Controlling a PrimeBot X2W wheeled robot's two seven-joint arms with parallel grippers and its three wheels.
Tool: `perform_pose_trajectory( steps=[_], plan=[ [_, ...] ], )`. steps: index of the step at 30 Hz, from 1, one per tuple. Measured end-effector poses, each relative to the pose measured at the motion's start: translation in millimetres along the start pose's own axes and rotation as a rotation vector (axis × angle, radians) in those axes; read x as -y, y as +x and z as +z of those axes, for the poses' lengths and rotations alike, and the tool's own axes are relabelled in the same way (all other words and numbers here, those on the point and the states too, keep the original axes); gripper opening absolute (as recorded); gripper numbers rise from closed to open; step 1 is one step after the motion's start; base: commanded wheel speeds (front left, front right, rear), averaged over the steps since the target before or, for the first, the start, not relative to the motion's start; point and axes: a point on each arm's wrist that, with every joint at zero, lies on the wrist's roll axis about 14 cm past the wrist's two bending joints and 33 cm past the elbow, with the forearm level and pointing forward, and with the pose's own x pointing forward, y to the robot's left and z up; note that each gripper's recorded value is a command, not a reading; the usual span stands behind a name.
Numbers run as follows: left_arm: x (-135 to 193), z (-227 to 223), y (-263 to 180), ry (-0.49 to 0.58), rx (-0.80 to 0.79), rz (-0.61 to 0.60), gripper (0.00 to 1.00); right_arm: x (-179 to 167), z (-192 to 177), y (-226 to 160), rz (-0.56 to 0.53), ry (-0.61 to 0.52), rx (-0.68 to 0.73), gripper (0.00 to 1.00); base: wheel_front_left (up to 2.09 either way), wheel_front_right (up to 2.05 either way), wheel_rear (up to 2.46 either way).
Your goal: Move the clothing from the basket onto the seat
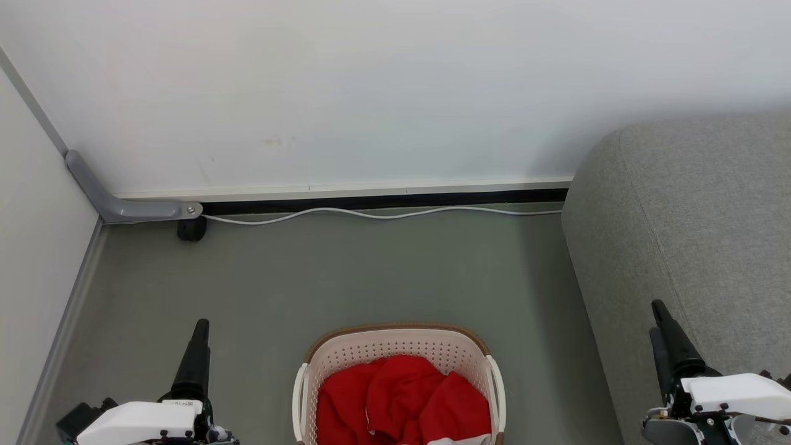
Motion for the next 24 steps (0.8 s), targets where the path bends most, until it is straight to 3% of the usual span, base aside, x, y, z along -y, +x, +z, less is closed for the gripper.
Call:
perform_pose_trajectory(
  steps=[24],
  plan=[
    [7.7,-4.2,10.5,0.395,-0.012,-0.019,1.0,-9.7,-16.3,16.3,0.027,-0.391,-0.059,1.0,0.0,0.0,0.0]
  ],
)
